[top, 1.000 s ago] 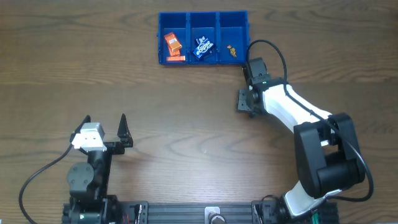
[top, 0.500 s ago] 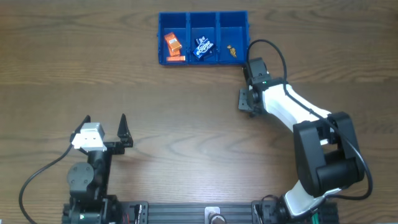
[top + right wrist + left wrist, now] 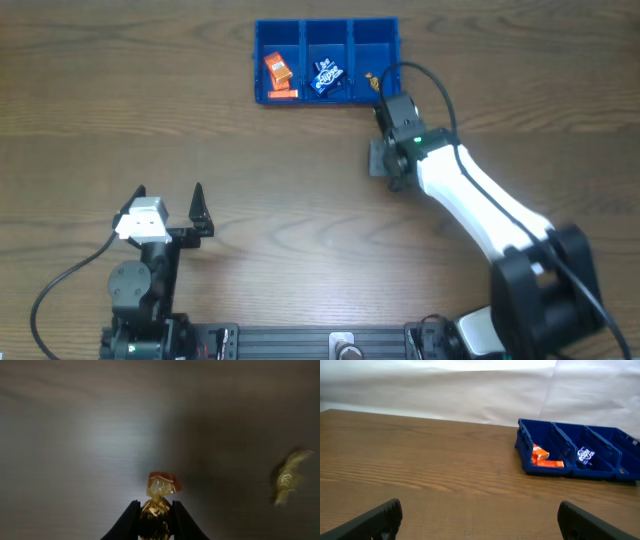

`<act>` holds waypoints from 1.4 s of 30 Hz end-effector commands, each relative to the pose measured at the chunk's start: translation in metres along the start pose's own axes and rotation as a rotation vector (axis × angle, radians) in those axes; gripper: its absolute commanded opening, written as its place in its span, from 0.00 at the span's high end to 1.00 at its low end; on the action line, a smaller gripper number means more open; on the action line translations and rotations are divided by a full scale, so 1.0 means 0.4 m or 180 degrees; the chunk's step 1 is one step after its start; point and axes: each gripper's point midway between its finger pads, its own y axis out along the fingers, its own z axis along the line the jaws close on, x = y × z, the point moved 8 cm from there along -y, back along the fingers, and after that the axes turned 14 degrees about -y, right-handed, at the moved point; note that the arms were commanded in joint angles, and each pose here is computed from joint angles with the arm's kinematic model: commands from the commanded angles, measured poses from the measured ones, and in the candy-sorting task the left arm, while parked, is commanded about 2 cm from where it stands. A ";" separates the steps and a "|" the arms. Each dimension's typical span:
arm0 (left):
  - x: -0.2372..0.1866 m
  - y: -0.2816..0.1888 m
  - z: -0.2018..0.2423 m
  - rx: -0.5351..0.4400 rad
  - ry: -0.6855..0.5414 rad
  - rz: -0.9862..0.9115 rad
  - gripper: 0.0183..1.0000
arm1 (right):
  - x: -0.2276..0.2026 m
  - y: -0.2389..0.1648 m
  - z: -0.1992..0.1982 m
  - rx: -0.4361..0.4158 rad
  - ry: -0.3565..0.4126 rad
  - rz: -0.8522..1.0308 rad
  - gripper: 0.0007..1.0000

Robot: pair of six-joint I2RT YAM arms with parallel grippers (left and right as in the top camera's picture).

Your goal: Sort Candies Into Trays

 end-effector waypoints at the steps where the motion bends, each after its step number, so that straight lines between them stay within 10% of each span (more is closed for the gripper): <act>1: -0.029 0.002 0.013 0.0080 0.0047 0.0147 0.00 | 0.230 -0.227 -0.029 -0.0352 -0.0095 -0.0888 0.83; 8: -0.029 0.002 0.013 0.0080 0.0047 0.0145 0.00 | 0.441 -0.140 -0.063 -0.0523 -0.0215 -0.0889 0.82; 19: -0.029 0.002 0.013 0.0080 0.0047 0.0145 0.00 | 0.428 0.090 -0.073 -0.0309 -0.0178 -0.0397 0.81; 30: -0.029 0.002 0.013 0.0080 0.0047 0.0147 0.00 | 0.438 0.078 -0.080 -0.0294 -0.0187 -0.0484 0.34; 42: -0.029 0.002 0.013 0.0080 0.0047 0.0147 0.00 | 0.107 -0.125 -0.218 -0.0558 0.0219 -0.0374 0.26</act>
